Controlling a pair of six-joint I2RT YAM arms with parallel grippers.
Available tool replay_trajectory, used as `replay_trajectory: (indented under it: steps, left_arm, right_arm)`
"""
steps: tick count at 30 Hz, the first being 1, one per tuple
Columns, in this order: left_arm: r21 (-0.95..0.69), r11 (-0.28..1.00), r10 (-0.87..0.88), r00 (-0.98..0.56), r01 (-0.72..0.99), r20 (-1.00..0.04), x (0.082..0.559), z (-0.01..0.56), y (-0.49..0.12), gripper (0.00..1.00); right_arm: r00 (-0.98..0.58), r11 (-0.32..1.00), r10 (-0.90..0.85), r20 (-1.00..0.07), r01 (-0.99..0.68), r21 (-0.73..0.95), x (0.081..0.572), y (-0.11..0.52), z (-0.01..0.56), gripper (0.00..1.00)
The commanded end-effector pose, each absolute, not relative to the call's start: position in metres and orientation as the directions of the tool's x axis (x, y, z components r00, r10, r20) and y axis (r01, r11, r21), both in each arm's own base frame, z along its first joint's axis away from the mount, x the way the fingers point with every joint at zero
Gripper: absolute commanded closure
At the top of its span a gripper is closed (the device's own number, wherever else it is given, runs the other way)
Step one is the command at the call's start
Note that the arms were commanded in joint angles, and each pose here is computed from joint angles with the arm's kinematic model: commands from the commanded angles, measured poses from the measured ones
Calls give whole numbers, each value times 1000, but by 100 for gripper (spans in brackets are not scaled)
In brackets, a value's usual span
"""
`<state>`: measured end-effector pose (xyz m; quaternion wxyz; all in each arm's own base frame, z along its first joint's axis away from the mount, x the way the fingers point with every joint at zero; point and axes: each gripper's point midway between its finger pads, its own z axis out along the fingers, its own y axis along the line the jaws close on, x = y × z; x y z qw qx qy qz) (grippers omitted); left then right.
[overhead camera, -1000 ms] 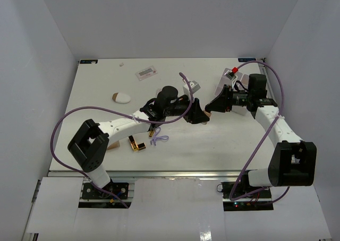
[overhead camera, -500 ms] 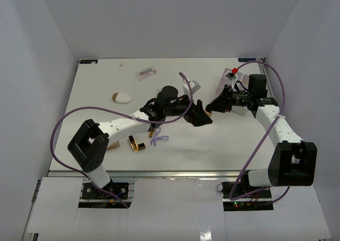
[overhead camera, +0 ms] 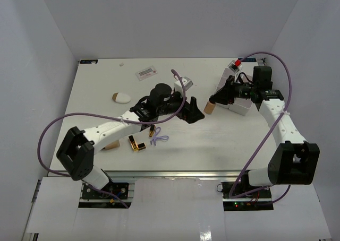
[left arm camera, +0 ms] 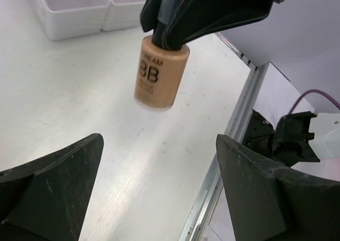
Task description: Organize the makeup
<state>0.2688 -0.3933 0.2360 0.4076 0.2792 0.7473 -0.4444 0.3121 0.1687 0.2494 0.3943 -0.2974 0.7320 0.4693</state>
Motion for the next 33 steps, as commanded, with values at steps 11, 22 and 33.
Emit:
replay_trajectory:
  steps: [11,22,33]
  left_arm:
    - [-261,729,61,-440,633,-896,286,259,-259,2]
    - [-194,792,88,-424,579,-902,285,225,-227,2]
    - [-170,810,86,-401,562,-912,284,225,-217,2]
  right_arm:
    - [-373,731,-157,-914,-666,146,438,94,268,92]
    - [-334,865,-208,-919,-501,-14,512,48,278,92]
    - [-346,911,-229,-910,-404,-75,552,25,259,92]
